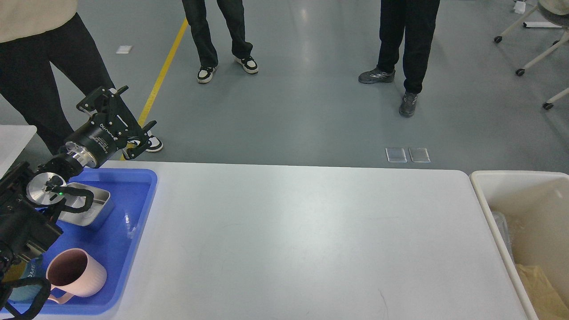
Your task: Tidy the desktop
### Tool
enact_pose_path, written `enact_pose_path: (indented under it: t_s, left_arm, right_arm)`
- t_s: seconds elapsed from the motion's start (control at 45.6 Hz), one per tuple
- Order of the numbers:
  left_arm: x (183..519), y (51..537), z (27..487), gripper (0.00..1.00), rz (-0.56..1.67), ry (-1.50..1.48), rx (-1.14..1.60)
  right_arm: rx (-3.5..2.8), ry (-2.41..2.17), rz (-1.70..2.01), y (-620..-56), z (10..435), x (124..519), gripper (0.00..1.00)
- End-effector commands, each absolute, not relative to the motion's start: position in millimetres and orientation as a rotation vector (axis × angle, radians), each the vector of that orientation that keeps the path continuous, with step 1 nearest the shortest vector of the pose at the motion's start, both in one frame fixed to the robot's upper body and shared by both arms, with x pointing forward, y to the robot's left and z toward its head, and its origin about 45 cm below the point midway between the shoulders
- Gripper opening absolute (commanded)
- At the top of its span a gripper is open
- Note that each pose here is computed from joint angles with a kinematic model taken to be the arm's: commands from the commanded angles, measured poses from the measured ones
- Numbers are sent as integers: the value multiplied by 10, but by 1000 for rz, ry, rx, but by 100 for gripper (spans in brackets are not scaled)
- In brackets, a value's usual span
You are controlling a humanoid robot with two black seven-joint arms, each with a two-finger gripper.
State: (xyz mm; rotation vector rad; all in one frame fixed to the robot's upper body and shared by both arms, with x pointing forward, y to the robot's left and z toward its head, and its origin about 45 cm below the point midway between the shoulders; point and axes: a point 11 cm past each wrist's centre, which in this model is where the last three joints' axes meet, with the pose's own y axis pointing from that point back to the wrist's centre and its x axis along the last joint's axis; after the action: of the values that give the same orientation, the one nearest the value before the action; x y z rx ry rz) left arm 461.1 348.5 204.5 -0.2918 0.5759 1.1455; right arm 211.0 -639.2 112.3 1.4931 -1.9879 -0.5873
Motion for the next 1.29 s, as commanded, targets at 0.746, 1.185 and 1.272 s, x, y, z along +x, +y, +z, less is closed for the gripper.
enact_pose_path:
  t_s: [0.746, 1.185, 1.272]
  left_arm:
    - [4644, 3273, 2015, 97, 1130, 572, -344]
    - [4600, 2365, 1737, 97, 999, 698, -393]
    - [4553, 2240, 1620, 97, 1000, 733, -408]
  right_arm:
    - [1387, -1884, -502, -6323, 979, 2181, 100]
    - [1655, -2447, -699, -5799, 1134, 3031, 100]
    - [1769, -2549, -833, -5479, 1060, 3245, 100]
